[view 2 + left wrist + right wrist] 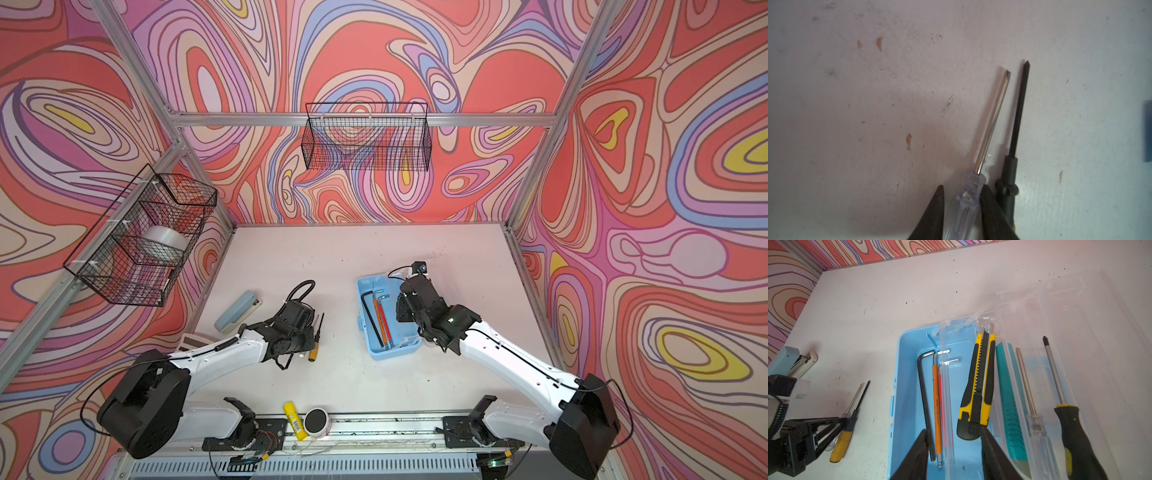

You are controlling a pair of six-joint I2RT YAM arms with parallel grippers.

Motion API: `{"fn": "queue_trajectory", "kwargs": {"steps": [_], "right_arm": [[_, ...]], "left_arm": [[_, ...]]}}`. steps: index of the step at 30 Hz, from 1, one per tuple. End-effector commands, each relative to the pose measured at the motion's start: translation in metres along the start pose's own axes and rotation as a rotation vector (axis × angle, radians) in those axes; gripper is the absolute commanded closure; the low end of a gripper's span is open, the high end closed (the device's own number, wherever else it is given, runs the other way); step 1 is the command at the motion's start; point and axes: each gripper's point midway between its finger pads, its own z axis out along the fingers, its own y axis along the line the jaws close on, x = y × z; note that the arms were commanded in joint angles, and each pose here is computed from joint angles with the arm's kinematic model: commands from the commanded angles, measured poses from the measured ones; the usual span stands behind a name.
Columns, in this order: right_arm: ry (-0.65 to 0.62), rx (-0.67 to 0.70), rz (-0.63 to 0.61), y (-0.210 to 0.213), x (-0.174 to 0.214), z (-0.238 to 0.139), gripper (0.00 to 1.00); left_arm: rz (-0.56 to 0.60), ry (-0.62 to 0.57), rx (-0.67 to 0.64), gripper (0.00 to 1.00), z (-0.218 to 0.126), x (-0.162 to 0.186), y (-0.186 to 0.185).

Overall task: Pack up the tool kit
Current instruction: 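Lower the left gripper onto the small clear screwdriver while the right gripper hovers, then close the left gripper on the clear screwdriver handle and lift it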

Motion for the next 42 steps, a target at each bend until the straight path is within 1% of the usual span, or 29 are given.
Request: {"fn": "queue_trajectory", "kwargs": {"steps": [1,8,13,18,21,24,26,28,29,30,32,33,34,38,42], "right_arm": [[-0.022,0.005,-0.004,-0.004,0.0,-0.004,0.58],[-0.021,0.005,-0.008,-0.006,0.004,-0.004,0.58],[-0.024,0.005,-0.005,-0.007,0.005,-0.005,0.58],[-0.03,0.012,0.013,-0.012,0.008,-0.007,0.58],[-0.052,0.005,0.027,-0.011,0.005,-0.009,0.58],[-0.067,0.022,0.036,-0.014,0.0,-0.013,0.58],[-0.084,0.04,0.046,-0.019,-0.004,-0.018,0.58],[-0.105,0.023,0.048,-0.018,-0.006,-0.021,0.58],[-0.107,0.013,0.049,-0.016,-0.007,-0.021,0.58],[-0.106,0.011,0.05,-0.015,-0.006,-0.02,0.58],[-0.093,0.009,0.046,-0.013,-0.006,-0.017,0.58],[-0.084,0.008,0.041,-0.012,-0.005,-0.015,0.58],[-0.077,0.007,0.039,-0.01,-0.005,-0.013,0.58],[-0.065,-0.007,0.038,-0.006,-0.003,-0.009,0.58],[-0.067,-0.011,0.035,-0.005,-0.003,-0.008,0.58]], "left_arm": [[-0.005,-0.014,-0.039,0.73,0.0,-0.004,0.002],[-0.014,0.016,-0.057,0.76,0.008,0.004,0.004],[-0.011,0.015,-0.096,0.82,0.007,0.002,0.01],[0.002,-0.033,-0.12,0.89,-0.005,-0.009,0.014],[0.012,-0.062,-0.13,0.9,-0.014,-0.019,0.014],[0.021,-0.09,-0.146,0.9,-0.03,-0.031,0.014],[0.012,-0.128,-0.115,0.9,-0.046,-0.039,0.011],[0.002,-0.166,-0.099,0.88,-0.059,-0.046,0.011],[0.002,-0.179,-0.107,0.85,-0.063,-0.047,0.013],[0.002,-0.184,-0.116,0.81,-0.064,-0.048,0.015],[0.006,-0.172,-0.13,0.62,-0.063,-0.045,0.018],[0.006,-0.156,-0.134,0.56,-0.061,-0.042,0.019],[0.006,-0.131,-0.134,0.53,-0.057,-0.037,0.018],[-0.032,-0.038,-0.098,0.51,-0.04,-0.016,0.013],[-0.059,-0.002,-0.081,0.54,-0.031,-0.005,0.012]]}}
